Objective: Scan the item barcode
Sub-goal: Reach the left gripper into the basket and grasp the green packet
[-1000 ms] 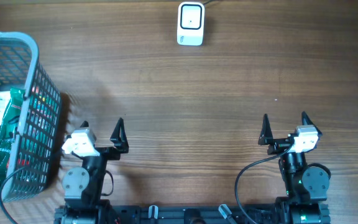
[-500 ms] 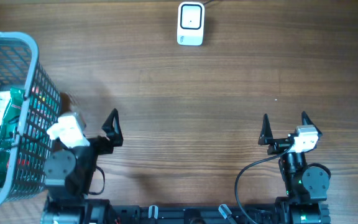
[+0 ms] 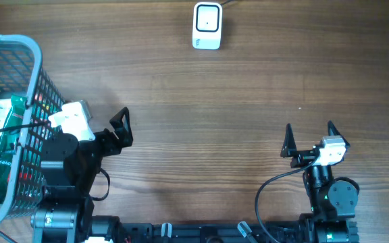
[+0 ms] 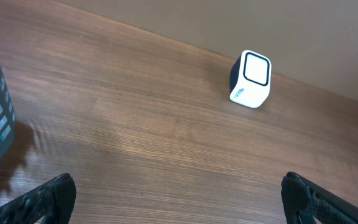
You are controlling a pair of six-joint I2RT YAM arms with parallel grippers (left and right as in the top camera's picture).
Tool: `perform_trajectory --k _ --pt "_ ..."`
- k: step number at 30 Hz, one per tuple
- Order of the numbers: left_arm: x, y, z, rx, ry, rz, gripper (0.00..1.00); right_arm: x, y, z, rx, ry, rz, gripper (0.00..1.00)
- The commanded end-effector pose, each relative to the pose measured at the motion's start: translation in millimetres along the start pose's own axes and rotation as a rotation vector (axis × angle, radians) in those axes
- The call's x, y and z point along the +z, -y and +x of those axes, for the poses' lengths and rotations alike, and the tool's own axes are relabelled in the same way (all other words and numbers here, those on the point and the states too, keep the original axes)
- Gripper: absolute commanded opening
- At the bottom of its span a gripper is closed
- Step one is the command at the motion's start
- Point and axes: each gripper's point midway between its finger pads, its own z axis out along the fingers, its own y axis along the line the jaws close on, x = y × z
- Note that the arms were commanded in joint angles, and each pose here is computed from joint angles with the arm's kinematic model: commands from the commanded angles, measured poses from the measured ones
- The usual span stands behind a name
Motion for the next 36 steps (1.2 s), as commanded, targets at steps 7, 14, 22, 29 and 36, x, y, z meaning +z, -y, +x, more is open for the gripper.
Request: perform_trajectory --k 7,14,22,29,36 --pt "-6 24 -7 -0.044 -0.004 0.126 1.0 0 -3 -2 -0.013 0.008 -0.016 1.0" --pt "-25 40 -45 -0.072 0.056 0.163 1.0 0 -3 -1 -0.014 0.008 -0.016 1.0" --pt "-44 28 -107 -0.08 0.209 0.018 1.0 0 -3 -1 -0.014 0.008 -0.016 1.0" --pt "-23 2 -165 -0.15 0.262 -0.208 1.0 0 -3 -2 -0.013 0.008 -0.016 1.0" --pt "-25 -59 -205 -0.442 0.263 -0.427 1.0 0 -3 -1 -0.014 0.005 -0.016 1.0"
